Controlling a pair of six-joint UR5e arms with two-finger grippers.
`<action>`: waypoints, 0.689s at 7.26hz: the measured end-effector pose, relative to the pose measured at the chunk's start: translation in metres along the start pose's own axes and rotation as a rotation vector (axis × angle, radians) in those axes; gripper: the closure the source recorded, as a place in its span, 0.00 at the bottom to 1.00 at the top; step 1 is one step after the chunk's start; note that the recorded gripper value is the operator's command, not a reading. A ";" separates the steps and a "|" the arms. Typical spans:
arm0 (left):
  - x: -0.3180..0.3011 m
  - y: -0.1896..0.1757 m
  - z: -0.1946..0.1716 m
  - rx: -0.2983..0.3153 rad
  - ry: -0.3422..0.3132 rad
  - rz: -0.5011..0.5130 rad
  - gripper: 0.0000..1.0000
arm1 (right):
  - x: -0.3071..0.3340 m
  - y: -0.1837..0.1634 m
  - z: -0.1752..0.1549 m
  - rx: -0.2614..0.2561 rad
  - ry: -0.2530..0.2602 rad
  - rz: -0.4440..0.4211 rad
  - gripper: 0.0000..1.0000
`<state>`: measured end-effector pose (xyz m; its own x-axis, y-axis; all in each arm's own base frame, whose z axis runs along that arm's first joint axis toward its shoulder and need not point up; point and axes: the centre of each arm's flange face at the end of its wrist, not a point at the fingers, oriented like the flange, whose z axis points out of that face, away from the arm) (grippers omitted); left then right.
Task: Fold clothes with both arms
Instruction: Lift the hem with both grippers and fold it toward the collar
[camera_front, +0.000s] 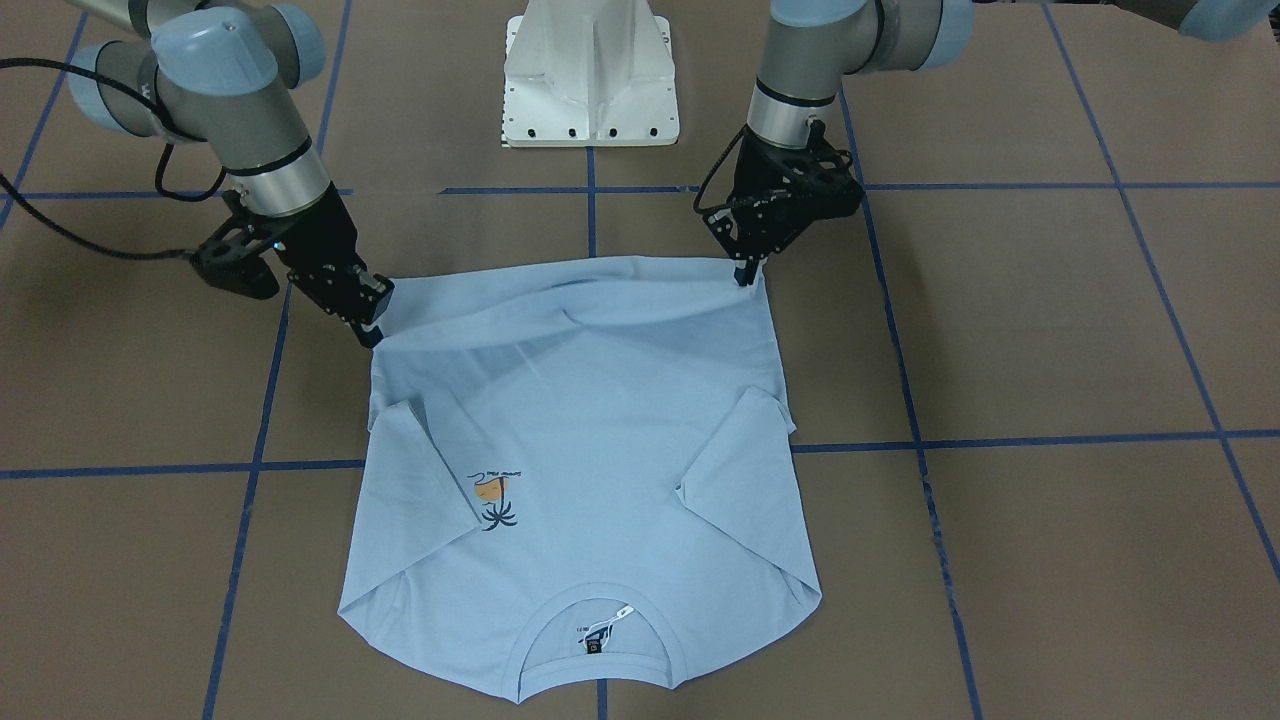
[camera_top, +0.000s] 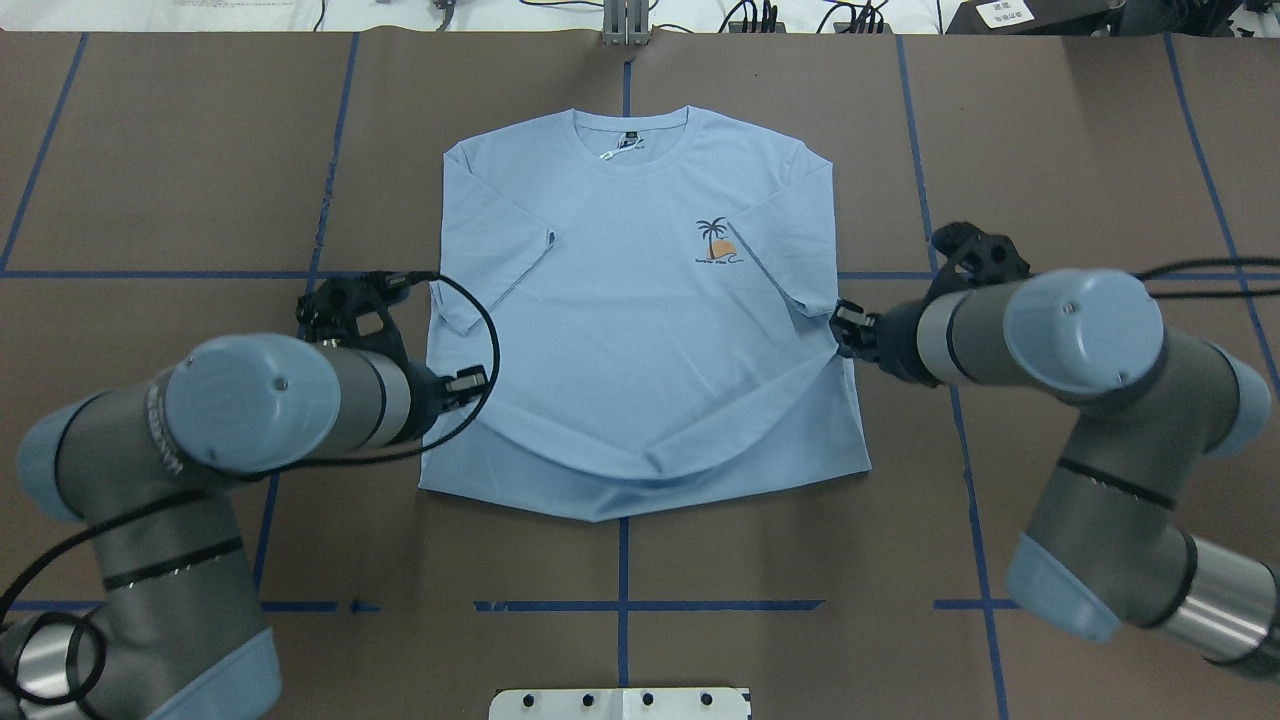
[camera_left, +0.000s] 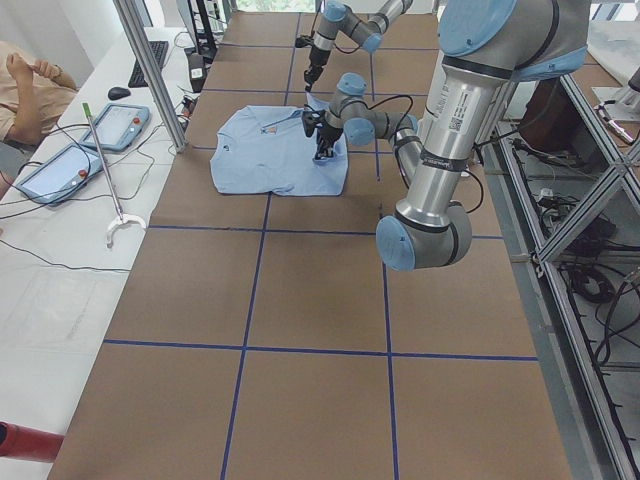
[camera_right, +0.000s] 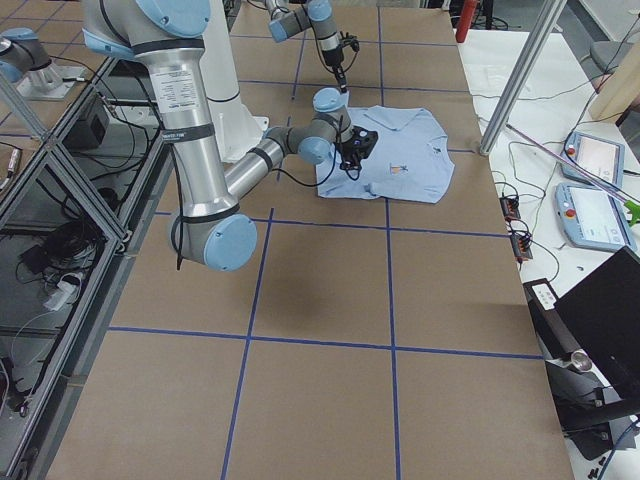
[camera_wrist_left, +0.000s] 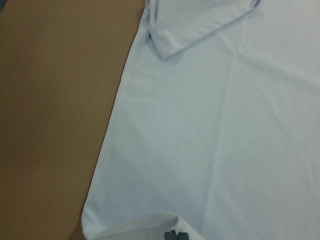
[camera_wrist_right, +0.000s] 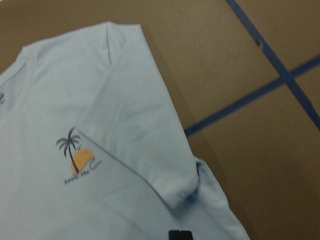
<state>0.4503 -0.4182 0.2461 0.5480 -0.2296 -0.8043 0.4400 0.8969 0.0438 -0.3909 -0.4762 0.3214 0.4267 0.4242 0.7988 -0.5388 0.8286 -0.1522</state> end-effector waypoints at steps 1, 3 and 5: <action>-0.001 -0.039 0.022 0.048 -0.013 0.012 1.00 | -0.020 -0.041 0.018 0.038 0.037 -0.015 1.00; -0.007 -0.098 0.063 0.117 -0.011 -0.003 1.00 | -0.043 -0.102 0.056 0.081 0.118 -0.069 1.00; 0.008 -0.138 0.081 0.157 -0.019 -0.010 1.00 | -0.066 -0.130 0.084 0.095 0.168 -0.074 1.00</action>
<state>0.4518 -0.5741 0.2819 0.5559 -0.2464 -0.7939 0.5505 0.8247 0.1295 -0.4103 -0.6423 0.3370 0.5787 0.4250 0.6960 -0.5642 0.8249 -0.0345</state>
